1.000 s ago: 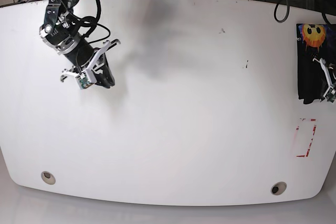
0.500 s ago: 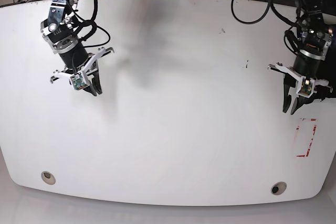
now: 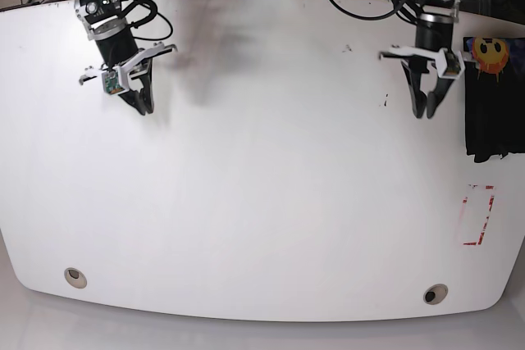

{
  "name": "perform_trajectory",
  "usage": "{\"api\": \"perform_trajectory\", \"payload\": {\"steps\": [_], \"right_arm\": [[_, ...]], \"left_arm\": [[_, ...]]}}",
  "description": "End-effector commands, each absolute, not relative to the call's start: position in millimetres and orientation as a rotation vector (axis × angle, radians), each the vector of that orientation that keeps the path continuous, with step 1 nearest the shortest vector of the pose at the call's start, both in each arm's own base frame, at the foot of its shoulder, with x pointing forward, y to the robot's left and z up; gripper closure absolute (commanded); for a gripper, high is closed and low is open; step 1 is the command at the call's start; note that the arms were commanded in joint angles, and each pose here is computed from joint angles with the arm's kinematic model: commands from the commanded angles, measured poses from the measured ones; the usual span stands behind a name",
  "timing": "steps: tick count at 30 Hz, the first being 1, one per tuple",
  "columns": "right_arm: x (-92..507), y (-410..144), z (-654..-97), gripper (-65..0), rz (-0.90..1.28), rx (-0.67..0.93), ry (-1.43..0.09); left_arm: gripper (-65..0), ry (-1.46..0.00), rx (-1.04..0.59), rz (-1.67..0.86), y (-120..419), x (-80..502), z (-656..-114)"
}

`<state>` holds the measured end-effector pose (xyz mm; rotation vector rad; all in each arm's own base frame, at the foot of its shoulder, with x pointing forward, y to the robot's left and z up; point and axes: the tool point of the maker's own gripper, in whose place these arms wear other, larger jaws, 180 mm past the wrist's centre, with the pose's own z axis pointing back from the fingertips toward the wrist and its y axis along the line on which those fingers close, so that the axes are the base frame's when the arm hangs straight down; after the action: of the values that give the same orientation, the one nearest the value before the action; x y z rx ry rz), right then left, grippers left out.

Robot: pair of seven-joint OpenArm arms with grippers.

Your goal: Layout the t-shirt on the table in an organized manner, then fold the t-shirt properly

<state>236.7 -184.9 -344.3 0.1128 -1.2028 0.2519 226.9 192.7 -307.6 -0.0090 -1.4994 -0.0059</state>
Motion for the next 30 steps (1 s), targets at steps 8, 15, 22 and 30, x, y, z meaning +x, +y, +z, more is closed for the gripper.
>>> {"api": "perform_trajectory", "payload": {"steps": [8, 15, 22, 30], "right_arm": [[161.0, -185.6, -359.8, -5.7, 0.117, 0.219, -1.113], [106.4, -184.5, -375.1, -5.7, 0.063, 0.251, -0.984], [53.2, -181.1, -376.5, -5.5, 0.050, 0.263, -0.859], [-12.6, -181.3, -383.1, -5.5, 0.023, 0.267, -0.684]], "left_arm": [[-9.2, -1.320, -0.052, 0.053, 174.5, 139.3, -340.9], [-9.2, -1.122, -0.072, 0.058, 166.1, 71.2, -363.1], [-9.2, -0.942, -0.066, 0.046, 168.7, 6.6, -371.1], [-9.2, -0.718, -0.073, 0.009, 183.5, -68.2, -391.6]]}}
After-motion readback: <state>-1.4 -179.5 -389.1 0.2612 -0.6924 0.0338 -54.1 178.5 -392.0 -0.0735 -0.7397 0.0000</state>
